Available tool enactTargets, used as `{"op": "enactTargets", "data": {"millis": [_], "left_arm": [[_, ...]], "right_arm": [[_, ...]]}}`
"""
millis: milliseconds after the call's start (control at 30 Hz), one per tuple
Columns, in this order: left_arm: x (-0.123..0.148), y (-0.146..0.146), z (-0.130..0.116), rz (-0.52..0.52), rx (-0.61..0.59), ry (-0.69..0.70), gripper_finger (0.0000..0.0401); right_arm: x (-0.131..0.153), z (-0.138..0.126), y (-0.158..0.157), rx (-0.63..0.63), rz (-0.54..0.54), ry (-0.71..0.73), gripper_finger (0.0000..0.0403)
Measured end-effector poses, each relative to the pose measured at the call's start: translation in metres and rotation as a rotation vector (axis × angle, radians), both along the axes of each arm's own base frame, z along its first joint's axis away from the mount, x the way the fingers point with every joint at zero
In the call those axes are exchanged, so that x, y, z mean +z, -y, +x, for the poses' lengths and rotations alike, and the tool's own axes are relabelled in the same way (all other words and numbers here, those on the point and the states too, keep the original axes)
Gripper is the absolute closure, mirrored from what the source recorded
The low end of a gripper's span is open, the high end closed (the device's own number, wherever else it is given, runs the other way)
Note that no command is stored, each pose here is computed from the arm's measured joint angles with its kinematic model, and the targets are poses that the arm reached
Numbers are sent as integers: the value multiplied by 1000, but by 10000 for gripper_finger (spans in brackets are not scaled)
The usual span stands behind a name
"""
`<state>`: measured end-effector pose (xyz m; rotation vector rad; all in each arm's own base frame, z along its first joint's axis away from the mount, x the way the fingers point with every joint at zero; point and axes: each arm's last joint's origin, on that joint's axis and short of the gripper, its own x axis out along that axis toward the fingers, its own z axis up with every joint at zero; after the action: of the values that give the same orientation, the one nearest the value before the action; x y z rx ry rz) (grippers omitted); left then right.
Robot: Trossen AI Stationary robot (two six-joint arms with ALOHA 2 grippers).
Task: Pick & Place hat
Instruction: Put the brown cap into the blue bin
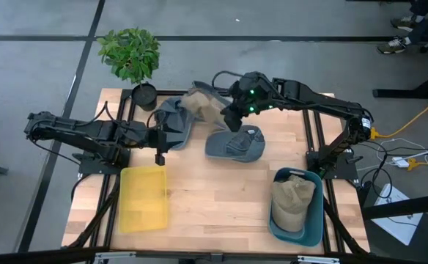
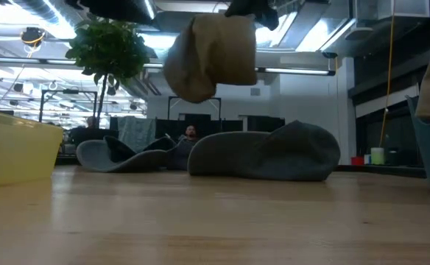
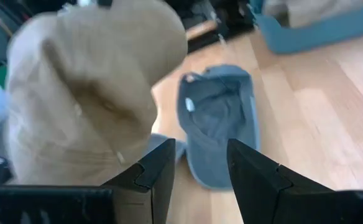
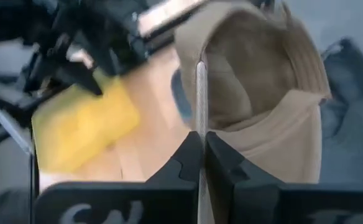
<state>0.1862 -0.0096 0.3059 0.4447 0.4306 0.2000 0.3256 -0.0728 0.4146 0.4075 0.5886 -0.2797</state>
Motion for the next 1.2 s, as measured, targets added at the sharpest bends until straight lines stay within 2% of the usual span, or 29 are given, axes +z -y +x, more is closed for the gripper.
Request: {"op": "enactTargets", "data": {"millis": [200,433,533,833,967,1200], "left_arm": [[6,-3,1,31,103,66,260],[12,-9,-1,58,382,161,260],[13,-11,-2,80,451,169,260],[9,-11,2,108,433,133,247],[6,-10,7,147,389,89,220],[8,-20,10,158,443,110,161]], "right_arm": [[11,7,-2,100,32,142,389],[15,9,-6,191,65,191,389],[15,9,-6,202,48,190,389],[17,10,-7,244,27,215,389],[21,11,-8,271,28,256,389],[21,11,-12,353,70,271,389]]}}
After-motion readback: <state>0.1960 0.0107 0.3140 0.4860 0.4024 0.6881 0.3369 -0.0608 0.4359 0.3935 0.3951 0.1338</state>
